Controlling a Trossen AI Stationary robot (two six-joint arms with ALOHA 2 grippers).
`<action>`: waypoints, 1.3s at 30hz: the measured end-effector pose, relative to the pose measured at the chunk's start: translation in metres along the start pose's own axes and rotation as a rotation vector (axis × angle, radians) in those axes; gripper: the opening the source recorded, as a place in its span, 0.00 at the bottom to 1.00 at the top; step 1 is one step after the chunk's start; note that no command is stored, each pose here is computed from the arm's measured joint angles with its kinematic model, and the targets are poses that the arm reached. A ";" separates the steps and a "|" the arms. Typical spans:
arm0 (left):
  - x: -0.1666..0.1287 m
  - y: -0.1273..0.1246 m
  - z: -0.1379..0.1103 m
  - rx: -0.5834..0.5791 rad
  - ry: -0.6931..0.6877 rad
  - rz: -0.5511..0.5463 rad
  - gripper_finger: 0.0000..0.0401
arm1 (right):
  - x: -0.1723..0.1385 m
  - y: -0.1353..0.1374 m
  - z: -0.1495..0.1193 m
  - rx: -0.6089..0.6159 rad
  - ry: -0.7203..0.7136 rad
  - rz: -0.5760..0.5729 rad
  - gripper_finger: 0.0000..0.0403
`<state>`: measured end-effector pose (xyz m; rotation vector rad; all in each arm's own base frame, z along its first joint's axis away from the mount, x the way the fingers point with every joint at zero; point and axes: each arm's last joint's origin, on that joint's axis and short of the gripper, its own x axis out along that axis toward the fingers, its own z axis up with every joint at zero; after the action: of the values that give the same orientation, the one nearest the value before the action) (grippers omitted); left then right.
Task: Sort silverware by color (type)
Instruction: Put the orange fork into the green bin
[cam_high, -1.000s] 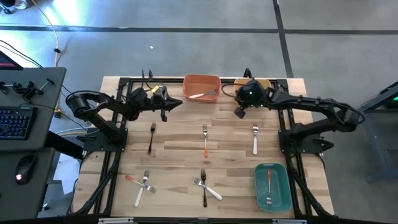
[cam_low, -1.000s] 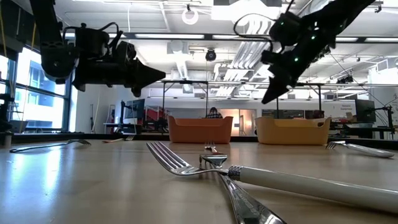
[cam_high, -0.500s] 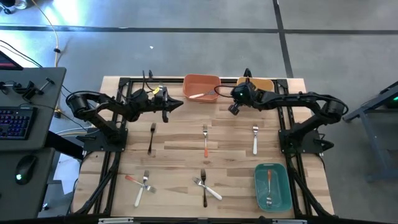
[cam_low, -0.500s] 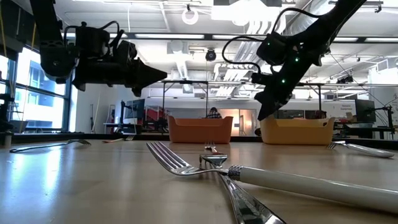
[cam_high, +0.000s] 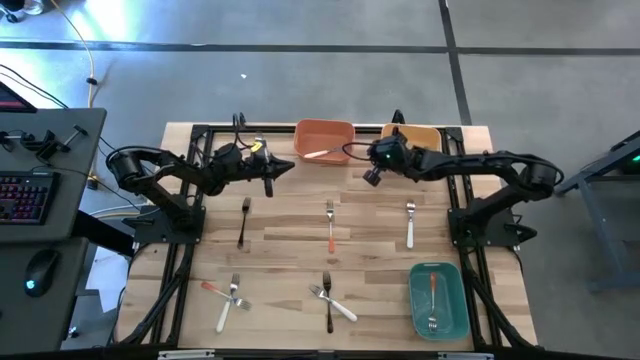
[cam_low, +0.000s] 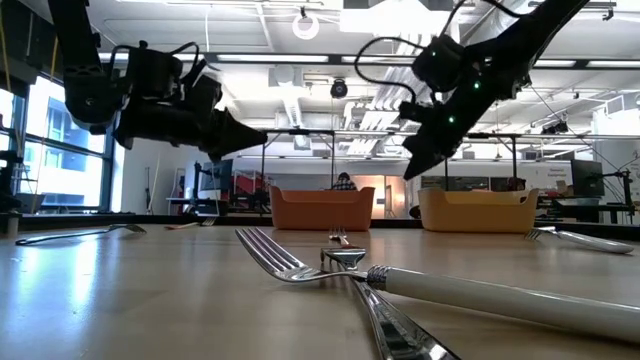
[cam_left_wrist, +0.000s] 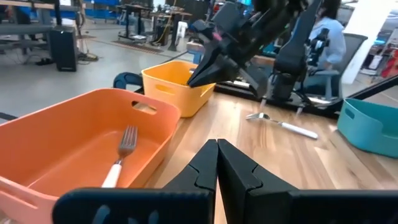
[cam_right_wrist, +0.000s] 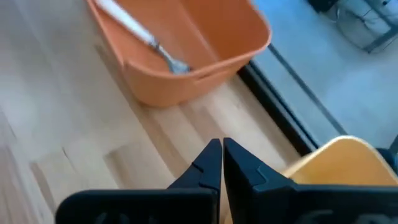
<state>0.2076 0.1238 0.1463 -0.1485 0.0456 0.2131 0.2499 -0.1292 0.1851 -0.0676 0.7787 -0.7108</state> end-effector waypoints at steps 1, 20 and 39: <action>0.000 0.000 0.000 -0.001 -0.002 0.001 0.00 | -0.002 0.001 0.002 0.002 -0.020 0.001 0.00; 0.001 -0.003 0.000 0.013 -0.003 -0.013 0.00 | -0.024 0.027 0.022 -0.050 -0.210 0.074 0.00; 0.002 -0.005 0.000 0.082 -0.004 -0.022 0.00 | -0.018 0.031 -0.010 -0.018 -0.355 0.155 0.00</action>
<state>0.2101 0.1195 0.1469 -0.0671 0.0489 0.1893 0.2518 -0.0926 0.1790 -0.1445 0.4445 -0.5251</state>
